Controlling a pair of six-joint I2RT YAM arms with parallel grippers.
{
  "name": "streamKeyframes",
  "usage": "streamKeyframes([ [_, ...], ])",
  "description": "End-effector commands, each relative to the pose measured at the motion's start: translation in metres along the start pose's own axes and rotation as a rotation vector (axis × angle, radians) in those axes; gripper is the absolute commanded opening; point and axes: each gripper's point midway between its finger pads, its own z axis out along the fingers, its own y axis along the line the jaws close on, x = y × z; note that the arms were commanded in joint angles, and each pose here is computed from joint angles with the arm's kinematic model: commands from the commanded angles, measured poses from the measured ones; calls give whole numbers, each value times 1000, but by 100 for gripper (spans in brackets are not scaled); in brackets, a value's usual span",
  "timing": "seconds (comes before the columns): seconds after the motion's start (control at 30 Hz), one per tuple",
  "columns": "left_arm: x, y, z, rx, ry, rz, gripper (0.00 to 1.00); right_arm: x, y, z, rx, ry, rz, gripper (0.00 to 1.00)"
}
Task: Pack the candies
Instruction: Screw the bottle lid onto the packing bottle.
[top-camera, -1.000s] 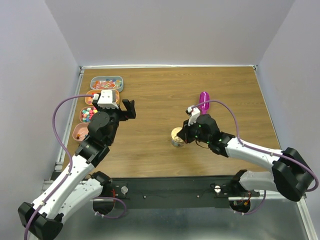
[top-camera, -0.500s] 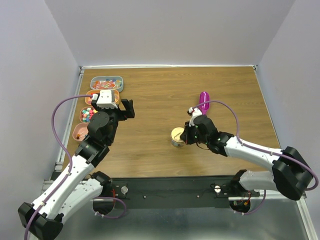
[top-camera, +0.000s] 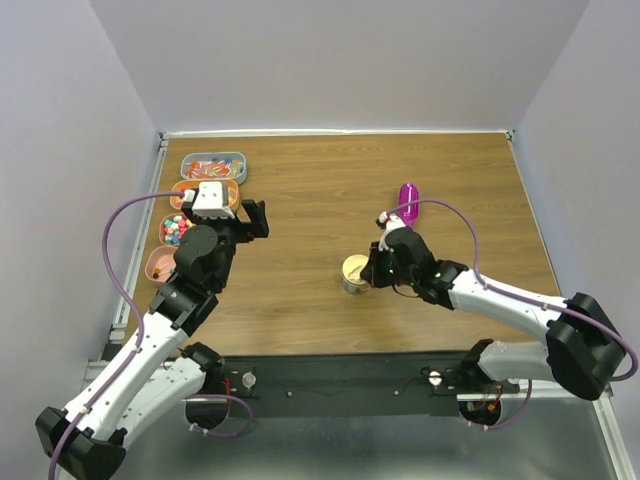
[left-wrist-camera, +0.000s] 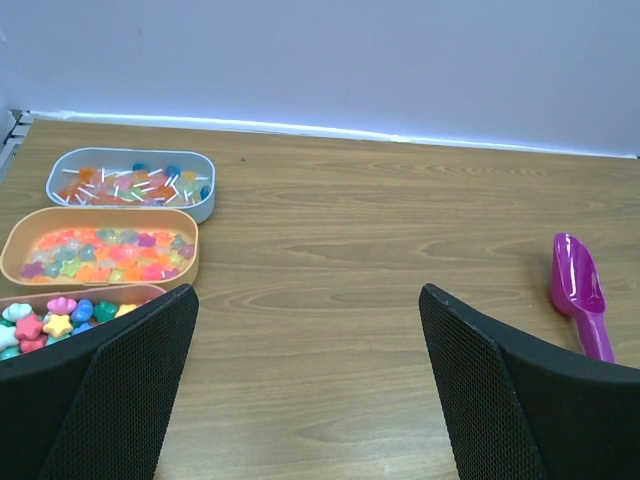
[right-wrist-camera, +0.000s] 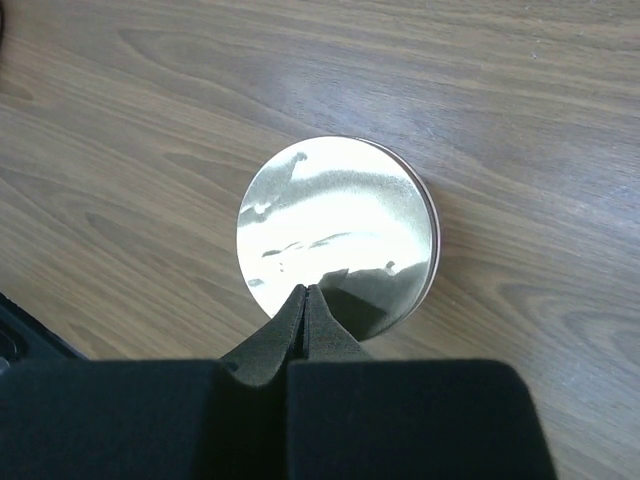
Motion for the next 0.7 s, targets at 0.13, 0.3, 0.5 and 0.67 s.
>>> streamKeyframes([
  [0.13, -3, 7, -3, -23, -15, -2, 99, -19, -8, -28, 99, -25, -23, 1],
  [0.3, -1, 6, -3, -20, -12, -1, 99, -16, -18, -29, 154, -17, -15, 1],
  [0.5, -1, 7, -3, -20, -10, 1, 99, 31, -42, -19, 230, 115, 23, 1],
  [0.67, 3, 4, -1, -7, 2, 6, 99, 69, -59, -13, 279, 225, 45, 1],
])
